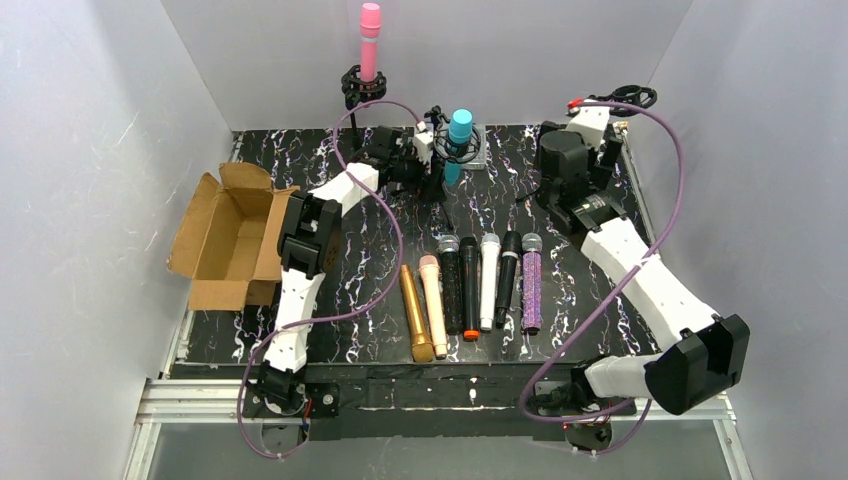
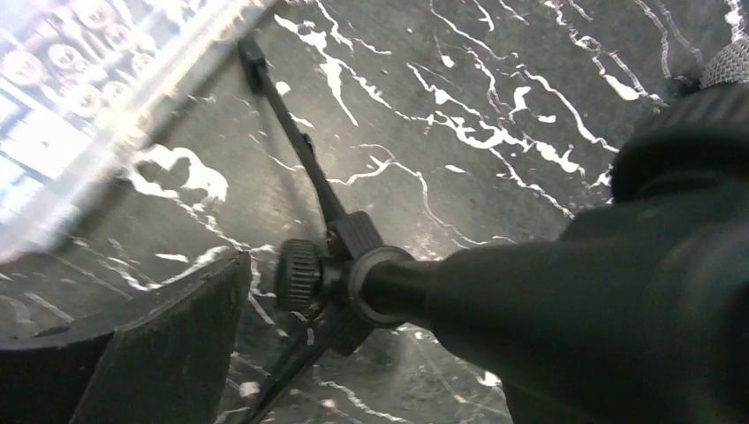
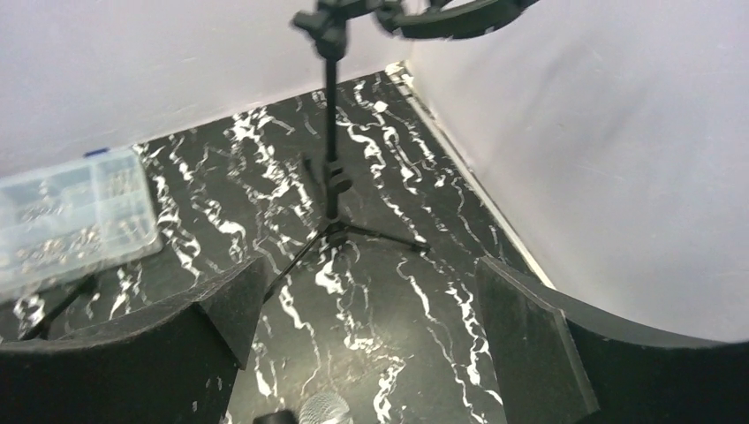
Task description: Attach the microphones to the stand
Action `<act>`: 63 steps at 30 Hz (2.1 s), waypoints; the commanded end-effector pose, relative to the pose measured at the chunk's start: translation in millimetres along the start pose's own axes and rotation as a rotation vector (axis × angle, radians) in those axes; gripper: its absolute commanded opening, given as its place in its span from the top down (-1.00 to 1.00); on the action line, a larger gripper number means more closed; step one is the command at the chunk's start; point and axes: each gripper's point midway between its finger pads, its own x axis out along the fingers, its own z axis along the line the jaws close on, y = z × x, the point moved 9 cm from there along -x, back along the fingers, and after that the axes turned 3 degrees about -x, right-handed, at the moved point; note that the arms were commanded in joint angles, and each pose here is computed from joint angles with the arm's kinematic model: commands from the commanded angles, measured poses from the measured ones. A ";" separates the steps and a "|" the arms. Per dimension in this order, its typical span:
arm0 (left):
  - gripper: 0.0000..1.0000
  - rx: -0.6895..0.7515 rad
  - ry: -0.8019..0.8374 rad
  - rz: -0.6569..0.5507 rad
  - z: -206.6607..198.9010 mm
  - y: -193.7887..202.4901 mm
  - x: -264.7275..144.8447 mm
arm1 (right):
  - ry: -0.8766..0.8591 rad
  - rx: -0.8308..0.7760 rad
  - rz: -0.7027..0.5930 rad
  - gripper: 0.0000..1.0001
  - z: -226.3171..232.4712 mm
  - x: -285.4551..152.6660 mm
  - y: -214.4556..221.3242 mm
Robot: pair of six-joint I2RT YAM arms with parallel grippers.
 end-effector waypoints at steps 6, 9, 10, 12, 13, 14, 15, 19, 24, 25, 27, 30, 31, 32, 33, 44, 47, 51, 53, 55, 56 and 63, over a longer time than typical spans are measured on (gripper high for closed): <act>-0.97 -0.013 -0.025 0.140 -47.5 7.1 -69.8 | 0.061 0.188 -0.055 -0.96 -19.5 24.8 -44.9; -0.97 -0.040 -0.022 0.160 -61.7 14.3 -92.7 | 0.046 0.187 -0.043 -0.96 -20.2 40.4 -35.1; -0.97 -0.045 -0.024 0.165 -64.9 17.8 -97.4 | 0.039 0.175 -0.041 -0.96 -18.3 44.4 -30.8; -0.97 -0.053 -0.037 0.170 -69.6 21.5 -103.9 | 0.022 0.128 -0.017 -0.96 -10.7 54.0 -17.9; -0.97 -0.063 -0.044 0.170 -70.6 22.3 -105.1 | 0.023 0.104 -0.004 -0.96 -8.0 58.3 -12.6; -0.97 -0.072 -0.054 0.163 -70.3 21.4 -105.3 | 0.023 0.081 0.010 -0.96 -4.8 63.0 -7.0; -0.97 -0.084 -0.077 0.148 -68.0 19.6 -104.5 | 0.023 0.063 0.020 -0.96 -2.1 66.7 -2.4; -0.97 -0.101 -0.098 0.059 -61.2 0.4 -97.6 | 0.020 0.023 0.012 -0.96 5.2 78.0 15.1; -0.97 -0.111 -0.105 0.047 -55.8 -7.7 -94.1 | 0.063 -0.051 -0.007 -0.95 10.7 94.0 28.7; -0.97 -0.114 -0.108 0.051 -55.2 -5.5 -95.3 | 0.070 -0.059 -0.021 -0.94 12.3 98.3 29.6; -0.97 -0.126 -0.116 0.055 -55.3 -1.2 -101.3 | 0.084 -0.101 -0.028 -0.94 16.6 109.6 37.6; -0.97 -0.145 -0.129 0.055 -56.3 1.5 -117.3 | 0.114 -0.136 -0.023 -0.93 21.6 124.0 44.7; -0.97 -0.160 -0.134 0.058 -56.3 2.0 -123.4 | 0.118 -0.142 -0.026 -0.93 23.5 127.9 46.3; -0.97 -0.173 -0.140 0.058 -56.7 2.3 -130.0 | 0.119 -0.153 -0.027 -0.92 25.7 131.1 50.1; -0.97 -0.189 -0.144 0.063 -57.8 3.7 -135.7 | 0.120 -0.160 -0.029 -0.92 27.7 134.1 53.8; -0.97 -0.213 -0.151 0.087 -68.9 27.9 -153.1 | 0.219 -0.244 -0.016 -0.89 27.6 153.5 88.1; -0.97 -0.175 -0.200 0.120 -60.5 38.2 -143.1 | 0.244 -0.253 -0.004 -0.88 21.2 158.3 93.8; -0.97 -0.111 -0.285 0.173 -46.0 53.1 -127.7 | 0.264 -0.253 0.008 -0.84 15.2 169.9 100.5; -0.97 -0.073 -0.312 0.191 -39.6 58.2 -119.8 | 0.266 -0.261 0.019 -0.83 15.0 175.6 104.9; -0.96 -0.037 -0.325 0.200 -32.8 62.1 -111.1 | 0.251 -0.267 0.017 -0.82 16.3 178.9 108.5; -0.93 -0.022 -0.330 0.205 -29.5 62.6 -107.1 | 0.245 -0.268 0.013 -0.81 16.8 180.1 110.0; -0.83 0.010 -0.322 0.209 -20.0 51.8 -86.3 | 0.219 -0.269 0.003 -0.78 21.3 185.7 117.1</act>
